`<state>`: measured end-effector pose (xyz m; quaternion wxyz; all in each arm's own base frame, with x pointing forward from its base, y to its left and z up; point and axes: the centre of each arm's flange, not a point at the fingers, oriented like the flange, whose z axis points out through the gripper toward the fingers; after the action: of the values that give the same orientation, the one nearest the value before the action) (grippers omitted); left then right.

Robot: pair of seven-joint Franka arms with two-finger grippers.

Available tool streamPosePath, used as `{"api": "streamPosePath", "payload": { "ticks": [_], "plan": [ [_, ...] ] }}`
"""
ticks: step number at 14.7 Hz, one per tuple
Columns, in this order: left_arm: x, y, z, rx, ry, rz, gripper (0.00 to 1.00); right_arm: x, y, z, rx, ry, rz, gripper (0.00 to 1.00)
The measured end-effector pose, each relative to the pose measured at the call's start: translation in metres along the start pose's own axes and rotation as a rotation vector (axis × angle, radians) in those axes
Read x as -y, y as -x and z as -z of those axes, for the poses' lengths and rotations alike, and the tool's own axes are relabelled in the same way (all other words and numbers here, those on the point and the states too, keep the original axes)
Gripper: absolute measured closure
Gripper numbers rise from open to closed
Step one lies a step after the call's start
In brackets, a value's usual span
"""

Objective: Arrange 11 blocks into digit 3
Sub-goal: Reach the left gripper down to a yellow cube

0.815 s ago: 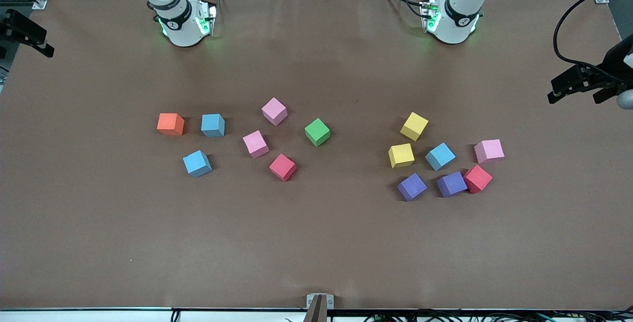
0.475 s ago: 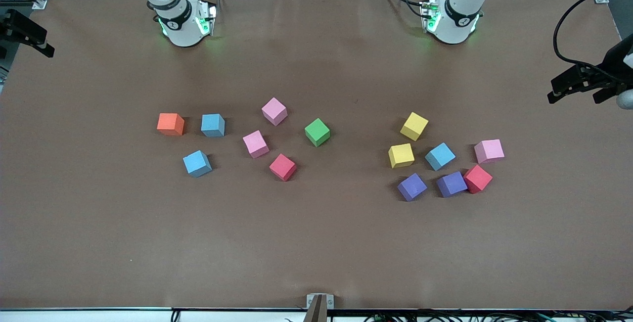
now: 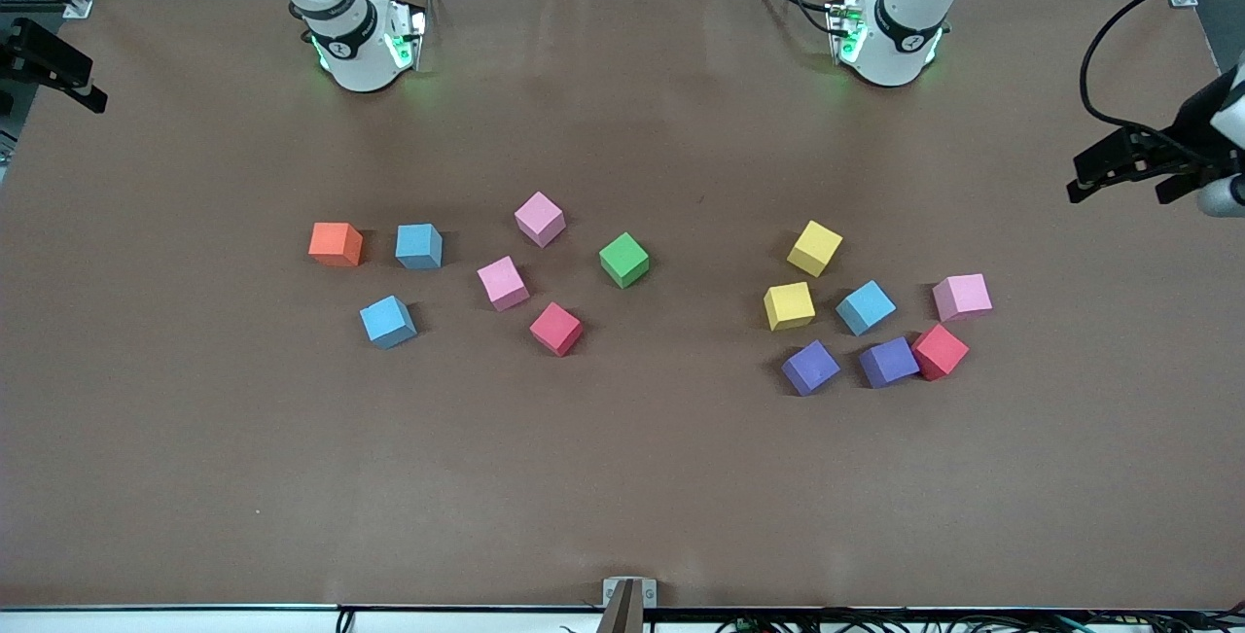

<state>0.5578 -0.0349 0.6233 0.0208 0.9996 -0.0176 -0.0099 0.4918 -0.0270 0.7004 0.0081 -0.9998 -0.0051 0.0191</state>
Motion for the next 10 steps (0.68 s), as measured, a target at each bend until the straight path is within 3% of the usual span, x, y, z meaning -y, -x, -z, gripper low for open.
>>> {"api": "streamPosePath", "payload": {
  "ticks": [5, 9, 10],
  "plan": [
    [-0.086, 0.007, -0.069, 0.108, -0.007, -0.154, 0.00, -0.001, 0.000, 0.000, -0.001, 0.000, -0.001, 0.00],
    [-0.141, 0.017, -0.147, 0.104, -0.008, -0.248, 0.00, -0.006, -0.015, -0.014, 0.009, 0.015, -0.010, 0.00],
    [-0.150, 0.022, -0.167, 0.101, -0.008, -0.266, 0.00, -0.009, -0.029, -0.022, -0.014, 0.026, -0.014, 0.00]
  ]
}}
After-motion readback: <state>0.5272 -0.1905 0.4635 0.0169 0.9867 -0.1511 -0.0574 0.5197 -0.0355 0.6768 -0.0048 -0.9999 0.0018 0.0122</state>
